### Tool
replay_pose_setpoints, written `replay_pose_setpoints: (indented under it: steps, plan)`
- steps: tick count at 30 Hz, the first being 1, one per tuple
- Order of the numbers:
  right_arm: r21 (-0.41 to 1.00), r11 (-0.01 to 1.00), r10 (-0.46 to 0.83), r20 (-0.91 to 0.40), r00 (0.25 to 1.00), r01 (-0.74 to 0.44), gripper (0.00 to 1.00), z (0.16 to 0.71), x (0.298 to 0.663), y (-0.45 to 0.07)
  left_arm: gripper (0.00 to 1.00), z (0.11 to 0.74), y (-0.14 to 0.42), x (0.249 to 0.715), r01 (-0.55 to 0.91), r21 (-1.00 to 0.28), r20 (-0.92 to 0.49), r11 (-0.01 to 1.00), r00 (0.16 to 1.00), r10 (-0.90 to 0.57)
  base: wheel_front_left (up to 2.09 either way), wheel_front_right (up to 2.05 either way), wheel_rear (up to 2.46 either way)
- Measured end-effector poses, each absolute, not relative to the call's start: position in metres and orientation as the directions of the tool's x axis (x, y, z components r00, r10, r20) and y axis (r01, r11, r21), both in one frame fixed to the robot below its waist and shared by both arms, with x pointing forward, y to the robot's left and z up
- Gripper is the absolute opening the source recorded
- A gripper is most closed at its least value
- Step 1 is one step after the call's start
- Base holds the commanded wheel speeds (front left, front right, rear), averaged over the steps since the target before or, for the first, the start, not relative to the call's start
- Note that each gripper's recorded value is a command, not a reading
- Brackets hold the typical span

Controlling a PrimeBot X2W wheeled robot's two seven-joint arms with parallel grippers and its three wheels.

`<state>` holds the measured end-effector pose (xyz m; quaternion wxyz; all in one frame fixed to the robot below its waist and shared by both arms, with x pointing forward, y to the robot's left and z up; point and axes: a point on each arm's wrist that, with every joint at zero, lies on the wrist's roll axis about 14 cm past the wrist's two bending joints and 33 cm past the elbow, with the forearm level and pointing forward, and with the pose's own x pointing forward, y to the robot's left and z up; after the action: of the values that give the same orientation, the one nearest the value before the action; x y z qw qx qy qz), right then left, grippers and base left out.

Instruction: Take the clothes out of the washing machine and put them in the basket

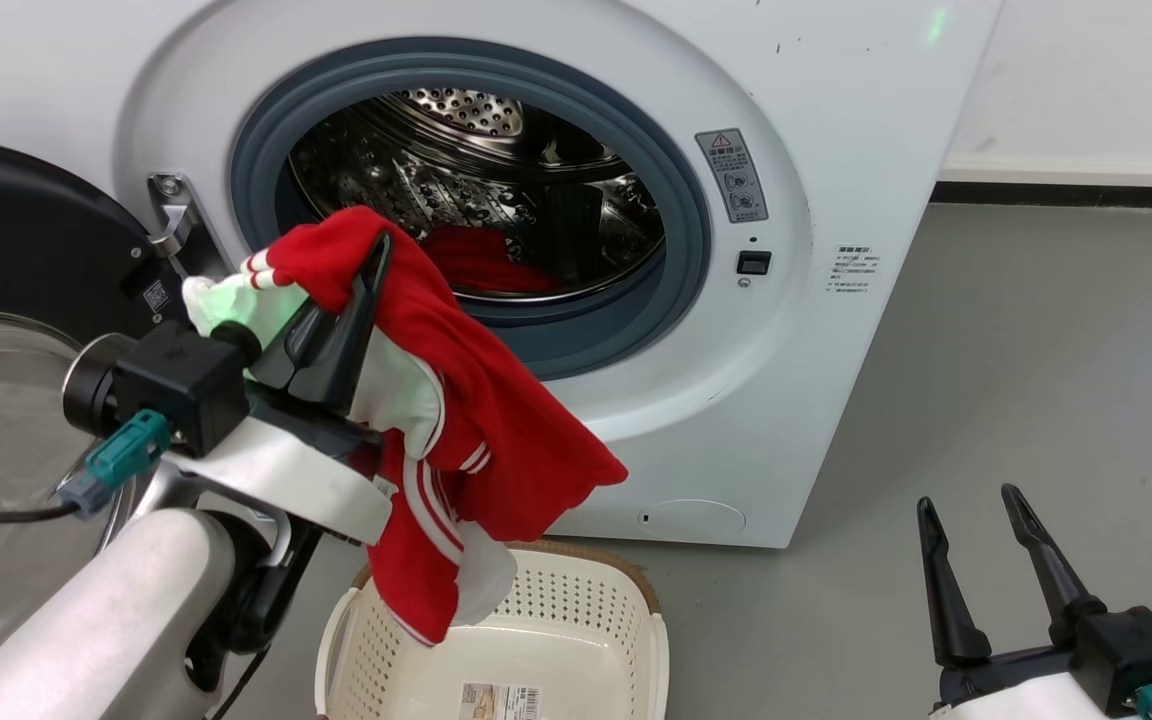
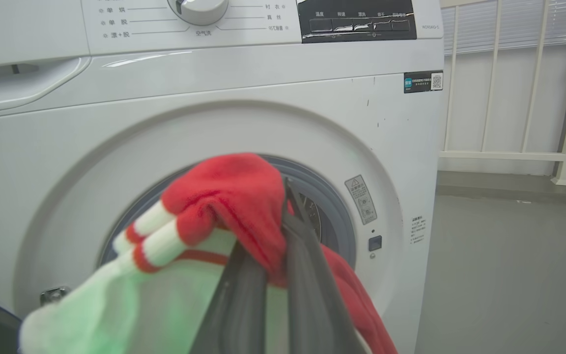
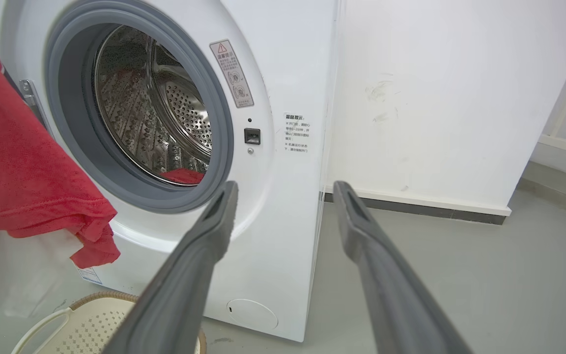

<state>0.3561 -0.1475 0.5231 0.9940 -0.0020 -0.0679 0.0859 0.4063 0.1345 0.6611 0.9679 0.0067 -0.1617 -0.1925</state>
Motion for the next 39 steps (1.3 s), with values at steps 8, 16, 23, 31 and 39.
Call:
replay_pose_setpoints:
  steps: [8, 16, 23, 31, 39]
  plan:
    - [-0.015, 0.984, 0.177, 0.132, 0.975, -0.177, 1.00, 0.522, 0.356, -0.146, 0.00, 0.647, 0.132, 0.394, 0.379, 0.062, 0.274, 0.923, 0.883, -0.381, 0.00, 0.00, 0.00]
    - [-0.012, 0.986, 0.165, 0.113, 0.980, -0.165, 1.00, 0.516, 0.357, -0.149, 0.00, 0.590, 0.119, 0.387, 0.419, -0.009, 0.125, 0.908, 0.902, -0.414, 0.00, 0.00, 0.00]
    - [-0.018, 0.989, 0.151, 0.094, 0.984, -0.150, 1.00, 0.509, 0.372, -0.154, 0.00, 0.503, 0.109, 0.387, 0.449, -0.046, -0.102, 0.893, 0.887, -0.451, 0.00, 0.00, 0.00]
    - [-0.020, 0.991, 0.130, 0.068, 0.989, -0.129, 1.00, 0.495, 0.403, -0.161, 0.00, 0.391, 0.107, 0.393, 0.435, -0.116, -0.366, 0.893, 0.817, -0.446, 0.00, 0.00, 0.00]
    - [-0.023, 0.995, 0.097, -0.007, 0.995, -0.097, 1.00, 0.460, 0.431, -0.174, 0.00, 0.296, 0.101, 0.406, 0.421, -0.166, -0.567, 0.892, 0.699, -0.435, 0.00, 0.00, 0.00]
